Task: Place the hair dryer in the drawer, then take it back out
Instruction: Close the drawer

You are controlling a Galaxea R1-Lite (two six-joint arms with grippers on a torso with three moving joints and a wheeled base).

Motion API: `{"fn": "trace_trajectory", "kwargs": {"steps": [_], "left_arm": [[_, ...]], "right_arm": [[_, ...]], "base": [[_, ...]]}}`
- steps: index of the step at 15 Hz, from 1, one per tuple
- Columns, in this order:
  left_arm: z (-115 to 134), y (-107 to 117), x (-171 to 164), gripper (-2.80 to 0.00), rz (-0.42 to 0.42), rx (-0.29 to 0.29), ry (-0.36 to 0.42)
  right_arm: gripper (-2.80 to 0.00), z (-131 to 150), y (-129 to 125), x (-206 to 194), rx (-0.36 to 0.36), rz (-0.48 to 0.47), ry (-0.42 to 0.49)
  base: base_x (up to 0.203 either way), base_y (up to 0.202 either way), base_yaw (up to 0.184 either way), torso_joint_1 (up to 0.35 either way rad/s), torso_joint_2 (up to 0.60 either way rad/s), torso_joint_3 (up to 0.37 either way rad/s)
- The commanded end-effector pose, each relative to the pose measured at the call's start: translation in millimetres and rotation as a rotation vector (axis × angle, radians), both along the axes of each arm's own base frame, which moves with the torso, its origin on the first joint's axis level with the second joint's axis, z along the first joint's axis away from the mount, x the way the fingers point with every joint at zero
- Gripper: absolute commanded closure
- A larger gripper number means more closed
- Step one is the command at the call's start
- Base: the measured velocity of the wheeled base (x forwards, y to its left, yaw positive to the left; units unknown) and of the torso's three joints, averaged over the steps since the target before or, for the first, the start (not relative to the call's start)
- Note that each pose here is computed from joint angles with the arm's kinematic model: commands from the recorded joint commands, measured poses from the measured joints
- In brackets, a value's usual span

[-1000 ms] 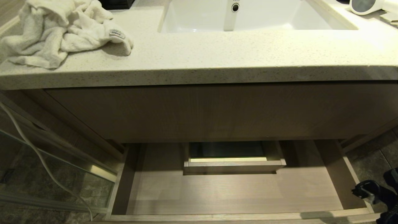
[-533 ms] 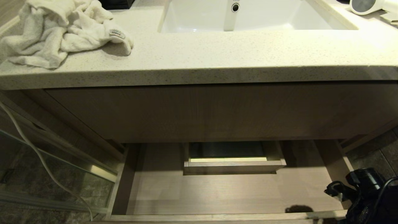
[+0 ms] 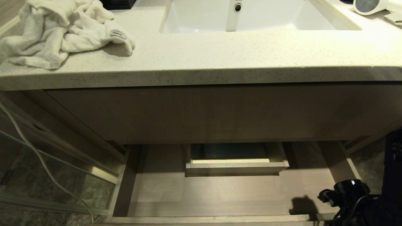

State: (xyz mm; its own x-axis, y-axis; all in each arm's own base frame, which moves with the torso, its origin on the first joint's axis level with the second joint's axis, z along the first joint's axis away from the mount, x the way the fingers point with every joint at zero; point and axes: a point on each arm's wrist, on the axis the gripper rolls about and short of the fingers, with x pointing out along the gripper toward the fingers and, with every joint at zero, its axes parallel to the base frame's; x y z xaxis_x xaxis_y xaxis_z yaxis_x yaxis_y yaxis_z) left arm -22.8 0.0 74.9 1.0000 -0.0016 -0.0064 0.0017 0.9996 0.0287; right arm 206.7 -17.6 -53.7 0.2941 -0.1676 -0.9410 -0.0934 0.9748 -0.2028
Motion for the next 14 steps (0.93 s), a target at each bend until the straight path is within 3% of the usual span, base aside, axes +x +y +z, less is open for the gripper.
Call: {"fn": "trace_trajectory", "kwargs": {"steps": [1, 7, 11, 14], "left_arm": [[0, 0, 0, 0.00, 0.000, 0.000, 0.003], [0, 0, 0, 0.00, 0.000, 0.000, 0.002], [0, 0, 0, 0.00, 0.000, 0.000, 0.002], [0, 0, 0, 0.00, 0.000, 0.000, 0.003]], "right_arm": [[0.00, -20, -1, 10, -0.020, -0.010, -0.069], [0.00, 9, -2, 37, -0.073, 0.041, -0.351], [0.00, 66, -2, 76, -0.133, 0.101, -0.617], [0.00, 101, -2, 101, -0.146, 0.125, -0.673]], "base": [[0.000, 0.000, 0.000, 0.000, 0.00, 0.000], [0.000, 0.000, 0.000, 0.000, 0.00, 0.000], [0.000, 0.000, 0.000, 0.000, 0.00, 0.000], [0.000, 0.000, 0.000, 0.000, 0.00, 0.000]]}}
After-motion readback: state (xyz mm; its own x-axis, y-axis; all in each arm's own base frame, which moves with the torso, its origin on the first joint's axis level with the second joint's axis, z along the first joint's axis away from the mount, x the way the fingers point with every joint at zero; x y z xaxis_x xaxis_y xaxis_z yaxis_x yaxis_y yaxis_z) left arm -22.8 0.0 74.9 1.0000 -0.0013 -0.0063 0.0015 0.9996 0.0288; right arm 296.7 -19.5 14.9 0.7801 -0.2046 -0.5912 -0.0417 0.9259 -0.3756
